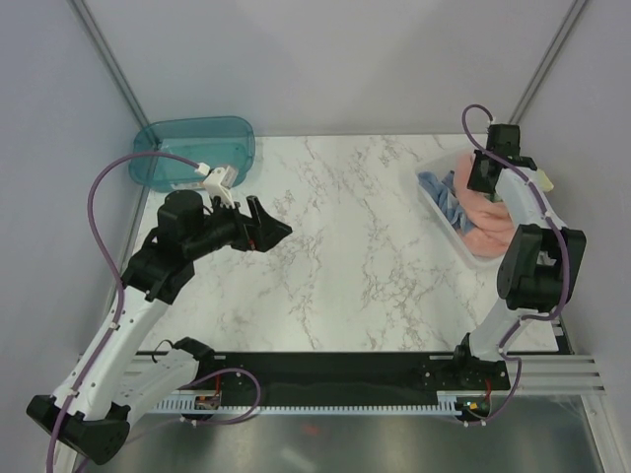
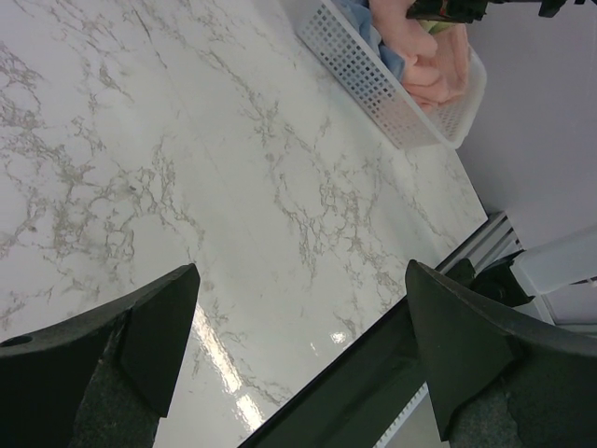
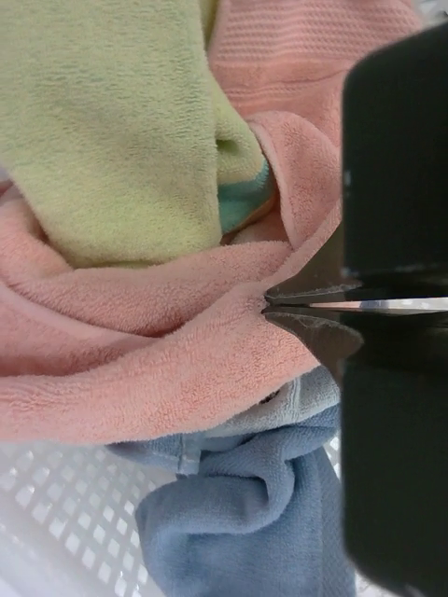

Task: Fold and stack the towels
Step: Grab crumpled towel

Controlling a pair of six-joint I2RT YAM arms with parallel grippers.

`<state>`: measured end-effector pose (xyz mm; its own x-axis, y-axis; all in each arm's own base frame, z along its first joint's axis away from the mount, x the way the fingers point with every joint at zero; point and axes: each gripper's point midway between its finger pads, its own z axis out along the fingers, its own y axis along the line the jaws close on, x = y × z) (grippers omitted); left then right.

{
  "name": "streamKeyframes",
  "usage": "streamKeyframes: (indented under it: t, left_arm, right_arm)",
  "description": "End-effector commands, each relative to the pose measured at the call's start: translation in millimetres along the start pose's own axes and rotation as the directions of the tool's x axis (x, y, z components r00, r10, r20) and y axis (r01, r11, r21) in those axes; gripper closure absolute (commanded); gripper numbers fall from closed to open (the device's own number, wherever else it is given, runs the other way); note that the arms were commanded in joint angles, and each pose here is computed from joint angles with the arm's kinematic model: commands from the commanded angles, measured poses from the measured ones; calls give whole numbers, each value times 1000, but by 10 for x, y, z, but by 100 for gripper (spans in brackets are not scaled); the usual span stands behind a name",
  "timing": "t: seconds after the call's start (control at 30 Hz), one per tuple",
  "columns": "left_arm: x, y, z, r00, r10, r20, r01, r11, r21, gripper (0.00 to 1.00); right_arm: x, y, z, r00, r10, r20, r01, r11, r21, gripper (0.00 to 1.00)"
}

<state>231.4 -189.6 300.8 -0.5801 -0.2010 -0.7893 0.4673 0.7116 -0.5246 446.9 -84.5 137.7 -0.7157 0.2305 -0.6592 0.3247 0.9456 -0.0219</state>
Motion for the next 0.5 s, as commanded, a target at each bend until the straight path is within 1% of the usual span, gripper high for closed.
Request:
streamKeyframes:
  t: [0.0, 0.03, 0.1, 0.13, 0.17, 0.2, 0.23, 0.27, 0.33, 0.37, 0.4, 0.43, 0.47]
  left_arm:
    - [3, 21, -15, 999, 41, 8, -41, 999, -3, 0]
    - [1, 21, -23, 999, 43, 10, -43, 999, -4, 0]
    - [-37, 31, -29, 999, 46, 25, -46, 999, -16, 0]
    - [-46, 34, -25, 999, 46, 26, -46, 999, -19, 0]
    - [-88, 17, -38, 998, 49, 36, -48, 999, -19, 0]
    - [-116, 23, -40, 998, 52, 43, -51, 998, -28, 0]
    - [-135, 26, -31, 998, 46, 46, -44, 998, -33, 0]
    - [-185, 24, -39, 997, 47, 59, -45, 998, -42, 0]
    - [-233, 37, -42, 997, 40, 70, -36, 998, -59, 0]
    - [-286, 52, -53, 996, 45, 83, -39, 996, -78, 0]
    - [-311, 65, -67, 995, 47, 88, -38, 995, -93, 0]
    - [-312, 111, -79, 996, 43, 83, -33, 992, -120, 0]
    - [-399, 142, -115, 993, 50, 110, -33, 988, -154, 0]
  right_arm:
    - [-463, 153, -245, 993, 22, 113, -10, 995, -102, 100]
    - [-548, 167, -325, 990, 46, 132, -32, 993, -110, 100]
    - [-880, 293, -693, 972, 85, 220, -41, 979, -199, 100]
    - [-1003, 365, -855, 959, 142, 243, -81, 966, -245, 100]
    - [-1209, 423, -1091, 940, 181, 289, -92, 951, -296, 100]
    - [-1320, 554, -1383, 925, 216, 313, -84, 919, -386, 100]
    - [-1394, 647, -1564, 915, 237, 325, -77, 896, -438, 100]
    - [-1534, 698, -1893, 889, 287, 358, -87, 871, -483, 100]
    - [-1530, 972, -2250, 887, 282, 367, -23, 819, -573, 100]
    - [-1550, 1055, -2528, 874, 291, 389, 9, 791, -612, 100]
    - [-1525, 1156, -2675, 873, 289, 392, 36, 764, -644, 100]
    - [-1428, 1385, -2880, 884, 272, 379, 86, 704, -705, 100]
    - [-1342, 1512, -3087, 887, 268, 377, 119, 655, -746, 100]
